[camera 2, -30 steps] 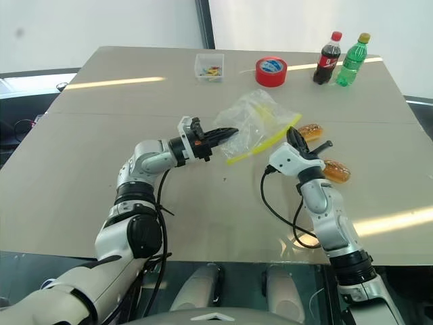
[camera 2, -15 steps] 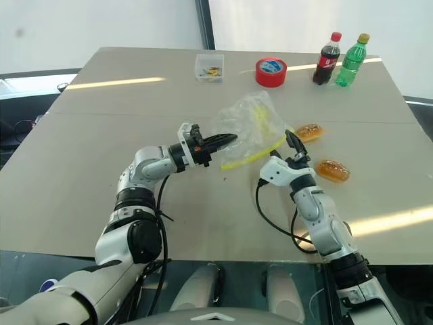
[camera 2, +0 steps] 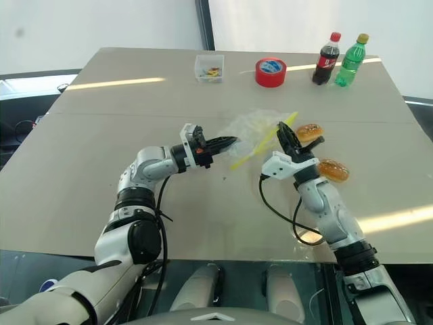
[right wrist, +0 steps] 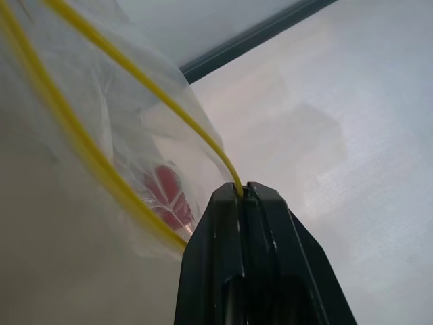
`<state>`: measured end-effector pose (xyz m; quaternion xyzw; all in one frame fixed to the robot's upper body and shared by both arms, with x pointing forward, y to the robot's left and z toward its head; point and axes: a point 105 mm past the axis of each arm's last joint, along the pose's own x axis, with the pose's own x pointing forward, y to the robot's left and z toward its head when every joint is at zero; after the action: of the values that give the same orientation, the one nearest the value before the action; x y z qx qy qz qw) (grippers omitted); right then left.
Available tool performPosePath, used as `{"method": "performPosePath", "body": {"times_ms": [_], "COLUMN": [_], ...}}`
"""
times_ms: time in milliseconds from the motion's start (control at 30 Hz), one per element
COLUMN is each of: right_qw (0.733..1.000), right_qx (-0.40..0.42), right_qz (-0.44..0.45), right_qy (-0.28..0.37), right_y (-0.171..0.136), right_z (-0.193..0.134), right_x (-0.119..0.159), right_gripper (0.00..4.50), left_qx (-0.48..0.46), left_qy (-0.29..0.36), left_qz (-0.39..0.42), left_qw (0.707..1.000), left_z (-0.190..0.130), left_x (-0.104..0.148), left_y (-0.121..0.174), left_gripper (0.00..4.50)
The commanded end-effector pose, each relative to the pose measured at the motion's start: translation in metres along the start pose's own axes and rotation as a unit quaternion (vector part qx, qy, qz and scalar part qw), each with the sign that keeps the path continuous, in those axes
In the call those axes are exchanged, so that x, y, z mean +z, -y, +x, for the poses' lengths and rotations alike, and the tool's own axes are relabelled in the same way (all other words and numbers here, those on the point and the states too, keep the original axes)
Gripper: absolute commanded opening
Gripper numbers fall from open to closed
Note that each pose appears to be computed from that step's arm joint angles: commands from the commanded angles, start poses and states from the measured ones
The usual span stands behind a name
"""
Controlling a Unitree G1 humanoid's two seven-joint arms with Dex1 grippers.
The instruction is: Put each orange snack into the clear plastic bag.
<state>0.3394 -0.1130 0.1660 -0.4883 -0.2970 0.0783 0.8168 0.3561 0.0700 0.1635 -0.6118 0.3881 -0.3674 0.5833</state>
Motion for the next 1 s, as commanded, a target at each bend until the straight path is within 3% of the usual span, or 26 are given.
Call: {"method": "performPosePath", "body": {"times_ms": [33,167,267,400,467,500,567,600,700,767,867,933,1000], "right_qw": [0.999,0.999,0.999,0.999,0.999,0.999,0.999,0.999,0.999,0.998,0.997,0.995,0.995], "right_qx": [-0.018,-0.011,-0.017,-0.032,-0.037,-0.033,-0.034,-0.028,-0.009,0.002,0.007,0.013,0.018], "right_qz": [0.0,-0.006,-0.005,0.006,0.015,0.019,0.036,0.037,0.047,0.047,0.061,0.082,0.081], "right_qy": [0.034,0.037,0.04,0.04,0.033,0.032,0.016,0.007,-0.015,-0.038,-0.051,-0.055,-0.059], "right_y": [0.017,0.025,0.037,0.051,0.057,0.058,0.063,0.063,0.063,0.06,0.057,0.052,0.045], "right_z": [0.003,0.001,0.0,0.0,0.001,0.003,0.008,0.01,0.019,0.027,0.041,0.048,0.055], "right_x": [0.012,0.013,0.015,0.016,0.014,0.014,0.009,0.005,-0.001,-0.007,-0.004,-0.001,0.003], "right_gripper": [0.11,0.11,0.11,0.0,0.0,0.0,0.0,0.0,0.0,0.0,0.0,0.0,0.0], "left_qx": [-0.005,0.023,0.078,0.078,0.078,0.099,0.141,0.159,0.141,0.142,0.126,0.14,0.156], "left_qy": [0.0,0.013,0.022,0.018,0.022,0.015,0.008,0.009,0.021,0.015,0.026,0.023,0.037], "left_qz": [0.018,0.049,0.118,0.14,0.165,0.231,0.36,0.442,0.648,0.762,0.82,0.868,0.875], "left_qw": [1.0,0.998,0.99,0.987,0.983,0.968,0.922,0.883,0.748,0.632,0.557,0.476,0.457], "left_z": [-0.002,-0.005,-0.01,-0.011,-0.014,-0.019,-0.029,-0.033,-0.044,-0.052,-0.053,-0.051,-0.047], "left_x": [-0.001,0.001,0.001,-0.003,-0.005,-0.01,-0.017,-0.017,-0.022,-0.028,-0.04,-0.042,-0.041], "left_y": [0.007,0.005,-0.005,-0.008,-0.008,-0.008,-0.011,-0.012,0.002,0.012,0.03,0.036,0.043], "left_gripper": [0.0,0.0,0.0,1.21,2.21,2.67,2.67,2.67,2.67,2.67,2.67,2.67,2.67]}}
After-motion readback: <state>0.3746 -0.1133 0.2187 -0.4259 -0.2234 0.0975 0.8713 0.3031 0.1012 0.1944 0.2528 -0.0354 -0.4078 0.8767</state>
